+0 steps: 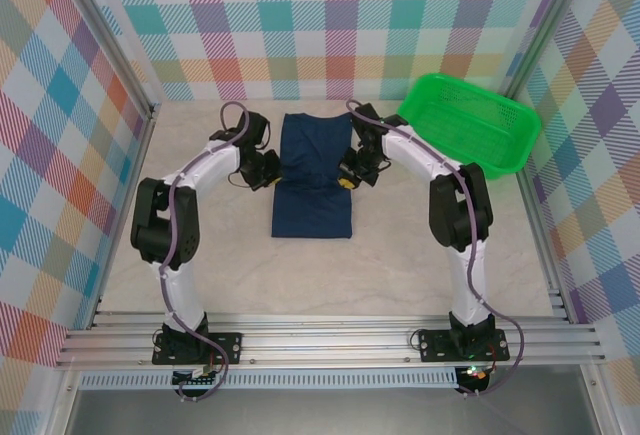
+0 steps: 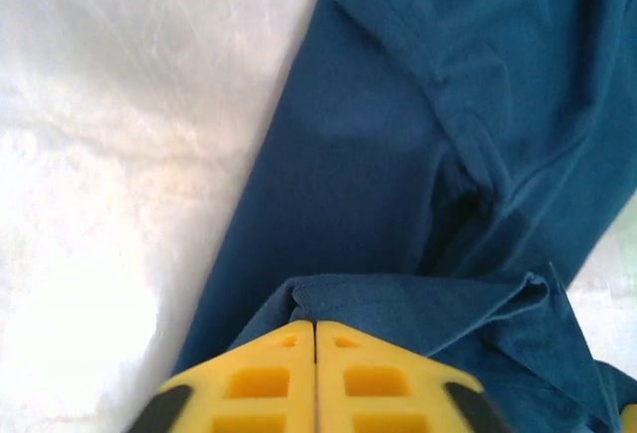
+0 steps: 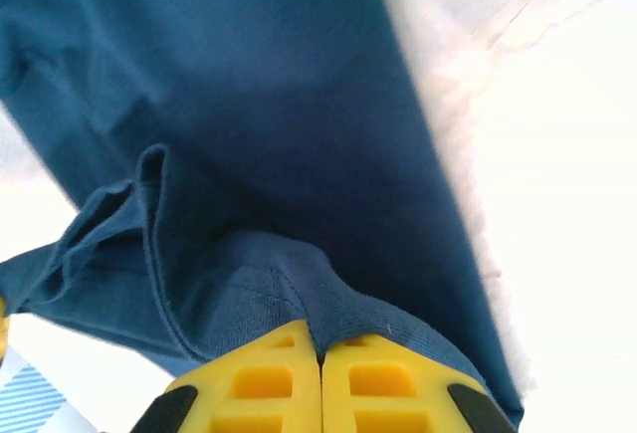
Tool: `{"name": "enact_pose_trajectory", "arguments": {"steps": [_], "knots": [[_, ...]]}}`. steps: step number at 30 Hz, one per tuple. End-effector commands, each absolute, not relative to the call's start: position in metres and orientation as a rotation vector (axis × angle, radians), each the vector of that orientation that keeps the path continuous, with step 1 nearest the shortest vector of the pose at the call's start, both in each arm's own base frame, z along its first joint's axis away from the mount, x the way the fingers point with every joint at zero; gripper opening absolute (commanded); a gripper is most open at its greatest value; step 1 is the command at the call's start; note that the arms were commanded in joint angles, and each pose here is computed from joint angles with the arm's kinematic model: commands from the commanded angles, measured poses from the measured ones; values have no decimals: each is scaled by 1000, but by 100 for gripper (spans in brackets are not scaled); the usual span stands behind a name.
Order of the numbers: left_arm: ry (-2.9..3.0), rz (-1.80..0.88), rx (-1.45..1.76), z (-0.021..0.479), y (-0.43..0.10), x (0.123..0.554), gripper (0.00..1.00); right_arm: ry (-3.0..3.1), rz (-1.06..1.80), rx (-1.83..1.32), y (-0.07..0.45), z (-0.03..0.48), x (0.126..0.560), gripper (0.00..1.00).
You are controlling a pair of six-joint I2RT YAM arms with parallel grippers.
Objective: Fold and stack the t-shirts
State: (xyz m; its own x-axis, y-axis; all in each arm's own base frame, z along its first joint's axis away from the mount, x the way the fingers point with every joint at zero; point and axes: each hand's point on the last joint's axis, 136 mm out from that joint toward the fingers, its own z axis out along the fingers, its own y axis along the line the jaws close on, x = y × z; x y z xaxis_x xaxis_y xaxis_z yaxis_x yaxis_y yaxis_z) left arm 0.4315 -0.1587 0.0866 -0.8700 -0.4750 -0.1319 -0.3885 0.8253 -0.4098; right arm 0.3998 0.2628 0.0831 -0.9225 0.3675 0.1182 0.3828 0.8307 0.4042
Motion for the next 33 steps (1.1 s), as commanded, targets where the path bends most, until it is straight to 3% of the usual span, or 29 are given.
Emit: {"name": "enact_pose_trajectory", "arguments": {"steps": [1, 3, 8, 10, 13, 15, 26, 30, 33], "knots": [[2797, -490, -643, 84, -148, 440, 30, -2988, -644, -597, 253, 70, 410, 34], [2764, -480, -633, 98, -145, 441, 39, -3024, -650, -590, 248, 78, 415, 47], [2694, -542, -653, 127, -142, 415, 42, -3131, -707, -617, 234, 113, 411, 53], [2717, -600, -682, 121, -147, 394, 38, -3135, -733, -607, 236, 114, 399, 48], [2752, -682, -725, 103, -159, 365, 27, -3092, -746, -558, 246, 99, 382, 31], [2769, -724, -742, 92, -168, 359, 22, -3075, -738, -543, 251, 87, 381, 26], [2819, -564, -704, 62, -179, 423, 24, -3126, -514, -506, 230, 52, 416, 24], [2819, -505, -694, 52, -170, 439, 29, -3113, -535, -461, 236, 46, 424, 39], [2852, -452, -665, 43, -164, 444, 28, -3076, -567, -457, 244, 38, 425, 33]]}}
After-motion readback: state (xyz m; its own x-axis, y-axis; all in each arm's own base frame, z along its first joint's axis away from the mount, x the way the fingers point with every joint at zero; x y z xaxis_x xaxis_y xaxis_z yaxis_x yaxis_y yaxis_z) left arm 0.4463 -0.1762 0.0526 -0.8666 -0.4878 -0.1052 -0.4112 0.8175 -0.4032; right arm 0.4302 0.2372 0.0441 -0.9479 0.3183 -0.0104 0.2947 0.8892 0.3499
